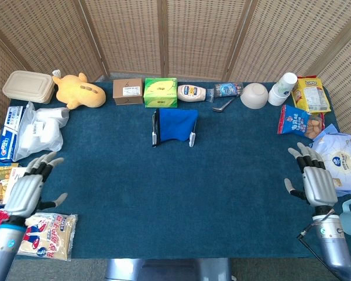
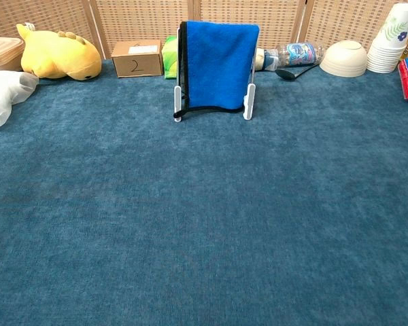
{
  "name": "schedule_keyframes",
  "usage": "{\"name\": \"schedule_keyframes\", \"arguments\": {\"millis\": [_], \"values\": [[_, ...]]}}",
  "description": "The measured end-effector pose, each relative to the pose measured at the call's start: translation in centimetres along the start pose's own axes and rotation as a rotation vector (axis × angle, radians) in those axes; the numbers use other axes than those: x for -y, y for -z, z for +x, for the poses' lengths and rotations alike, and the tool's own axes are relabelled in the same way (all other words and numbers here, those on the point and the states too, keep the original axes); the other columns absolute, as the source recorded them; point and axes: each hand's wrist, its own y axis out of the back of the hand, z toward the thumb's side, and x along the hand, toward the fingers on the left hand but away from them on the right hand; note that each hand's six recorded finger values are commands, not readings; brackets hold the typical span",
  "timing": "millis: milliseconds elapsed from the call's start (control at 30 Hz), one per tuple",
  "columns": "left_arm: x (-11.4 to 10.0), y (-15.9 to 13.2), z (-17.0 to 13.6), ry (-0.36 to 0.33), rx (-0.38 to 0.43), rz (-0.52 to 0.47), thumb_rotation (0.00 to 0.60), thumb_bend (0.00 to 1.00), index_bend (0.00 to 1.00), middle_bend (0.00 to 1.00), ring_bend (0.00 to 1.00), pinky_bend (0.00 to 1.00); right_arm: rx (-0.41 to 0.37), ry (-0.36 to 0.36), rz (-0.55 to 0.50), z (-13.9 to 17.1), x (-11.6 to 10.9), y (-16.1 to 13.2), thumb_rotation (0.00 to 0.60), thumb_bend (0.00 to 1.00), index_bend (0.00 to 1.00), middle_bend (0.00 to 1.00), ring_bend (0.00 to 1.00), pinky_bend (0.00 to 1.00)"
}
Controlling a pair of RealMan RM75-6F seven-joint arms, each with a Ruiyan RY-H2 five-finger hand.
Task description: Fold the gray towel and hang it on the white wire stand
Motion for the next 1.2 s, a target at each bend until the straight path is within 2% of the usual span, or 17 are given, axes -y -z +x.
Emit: {"name": "schedule_keyframes", "arguments": {"millis": [233, 500, 900, 1200], "values": [[0.3, 2.7, -4.5, -0.085, -0.081, 0.064, 0.600, 0.34, 0.21, 0.04, 0.00, 0.00, 0.011, 0.009, 0.059, 1.5, 0.8, -0.1, 0.600, 0.37, 0.12, 0.03, 0.00, 0.00], [1.0, 4.5, -7.2, -0.128, -0.101, 0.145, 0.600, 0.34, 0.24, 0.05, 0.00, 0.00, 0.023, 0.008, 0.065, 2.5, 1.2, -0.2, 0.600, 0.37, 0.12, 0.03, 0.00, 0.00], [-0.5, 3.3, -6.6, -0.214, -0.069, 0.135, 0.600, 0.34, 0.25, 0.06, 0.00, 0.00, 0.021, 0.029, 0.060, 2.7, 0.4, 0.1, 0.600, 0.37, 0.12, 0.03, 0.00, 0.00], [-0.2, 2.5, -5.7, -0.201, -0.047, 0.114, 0.600, 0.34, 0.25, 0.06, 0.00, 0.00, 0.044, 0.024, 0.054, 3.3, 0.6, 1.0, 0.600, 0.37, 0.12, 0.03, 0.00, 0.00]]}}
